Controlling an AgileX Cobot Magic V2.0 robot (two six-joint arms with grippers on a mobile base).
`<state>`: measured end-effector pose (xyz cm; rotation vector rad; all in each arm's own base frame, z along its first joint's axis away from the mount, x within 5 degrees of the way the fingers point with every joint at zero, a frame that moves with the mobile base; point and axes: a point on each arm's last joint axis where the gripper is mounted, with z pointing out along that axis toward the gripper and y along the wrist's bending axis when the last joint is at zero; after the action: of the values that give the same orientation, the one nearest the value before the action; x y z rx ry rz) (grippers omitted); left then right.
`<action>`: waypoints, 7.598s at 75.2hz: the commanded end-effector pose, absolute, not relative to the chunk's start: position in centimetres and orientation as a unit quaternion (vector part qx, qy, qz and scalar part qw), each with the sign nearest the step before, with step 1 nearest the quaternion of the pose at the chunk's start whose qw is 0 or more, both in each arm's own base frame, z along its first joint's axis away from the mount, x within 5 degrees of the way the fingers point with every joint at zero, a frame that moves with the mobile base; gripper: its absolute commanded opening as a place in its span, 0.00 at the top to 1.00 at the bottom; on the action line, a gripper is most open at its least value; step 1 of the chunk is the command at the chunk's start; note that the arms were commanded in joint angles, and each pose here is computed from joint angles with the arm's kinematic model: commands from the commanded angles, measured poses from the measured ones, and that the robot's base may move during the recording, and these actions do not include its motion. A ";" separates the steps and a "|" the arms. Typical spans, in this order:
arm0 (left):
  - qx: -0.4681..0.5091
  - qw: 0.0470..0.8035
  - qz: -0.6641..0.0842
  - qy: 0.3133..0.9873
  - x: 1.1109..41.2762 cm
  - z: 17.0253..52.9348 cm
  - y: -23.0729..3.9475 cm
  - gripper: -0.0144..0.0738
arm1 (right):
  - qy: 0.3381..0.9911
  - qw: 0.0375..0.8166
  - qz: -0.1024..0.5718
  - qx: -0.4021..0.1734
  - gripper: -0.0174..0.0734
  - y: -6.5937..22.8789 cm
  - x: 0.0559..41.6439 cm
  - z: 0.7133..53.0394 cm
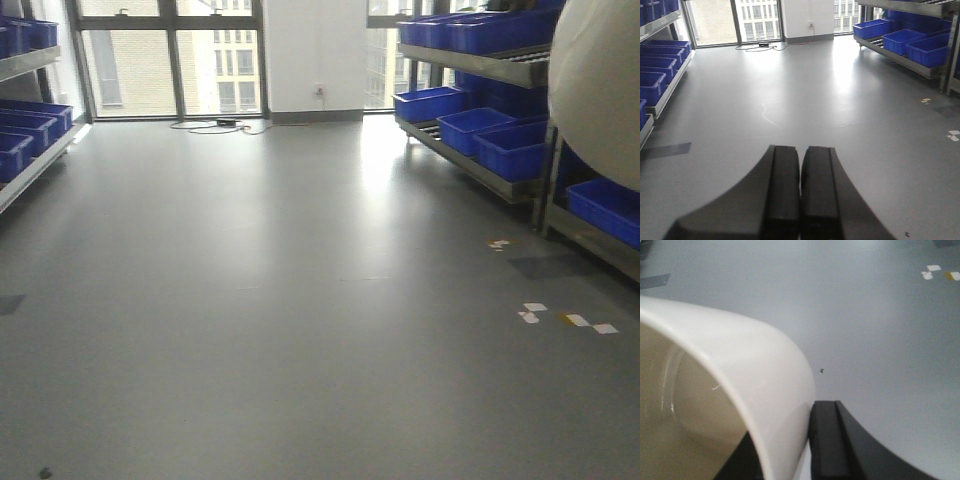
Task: Move white bin to right shelf second layer
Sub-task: 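Drive toward the windows and turn toward the conveyor shelf, then approach the roller-conveyor shelf and stop in front of it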
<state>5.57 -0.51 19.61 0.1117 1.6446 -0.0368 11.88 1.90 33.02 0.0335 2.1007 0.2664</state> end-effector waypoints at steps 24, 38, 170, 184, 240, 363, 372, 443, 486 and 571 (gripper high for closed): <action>0.048 0.702 -0.021 0.710 5.6 19.2 -0.6 0.74 | 0.833 0.540 0.116 0.020 0.75 1.8 12.1 34.7; 0.048 0.702 -0.021 0.710 5.6 19.2 -0.6 0.74 | 0.833 0.540 0.116 0.020 0.75 1.8 12.1 34.7; 0.048 0.702 -0.021 0.710 5.6 19.2 -0.6 0.74 | 0.833 0.540 0.116 0.020 0.75 1.8 12.1 34.7; 0.048 0.702 -0.021 0.710 5.6 19.2 -0.6 0.74 | 0.833 0.540 0.116 0.020 0.75 1.8 12.1 34.7; 0.048 0.702 -0.021 0.710 5.6 19.2 -0.6 0.74 | 0.835 0.538 0.116 0.020 0.75 1.8 12.1 34.7; 0.048 0.702 -0.021 0.710 5.6 19.2 -0.6 0.74 | 0.835 0.538 0.116 0.020 0.75 1.8 12.2 34.6; 0.048 0.702 -0.021 0.710 5.6 19.2 -0.6 0.74 | 0.835 0.538 0.116 0.020 0.75 1.8 12.2 34.6; 0.048 0.702 -0.021 0.710 5.6 19.2 -0.6 0.74 | 0.835 0.537 0.116 0.021 0.75 1.8 12.2 34.6; 0.048 0.702 -0.021 0.710 5.6 19.2 -0.6 0.74 | 0.835 0.537 0.116 0.021 0.75 1.8 12.2 34.6; 0.048 0.702 -0.021 0.710 5.6 19.2 -0.6 0.74 | 0.835 0.537 0.116 0.021 0.75 1.8 12.2 34.6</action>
<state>5.57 -0.51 19.61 0.1117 1.6446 -0.0368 11.87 1.90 33.00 0.0332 2.1029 0.2665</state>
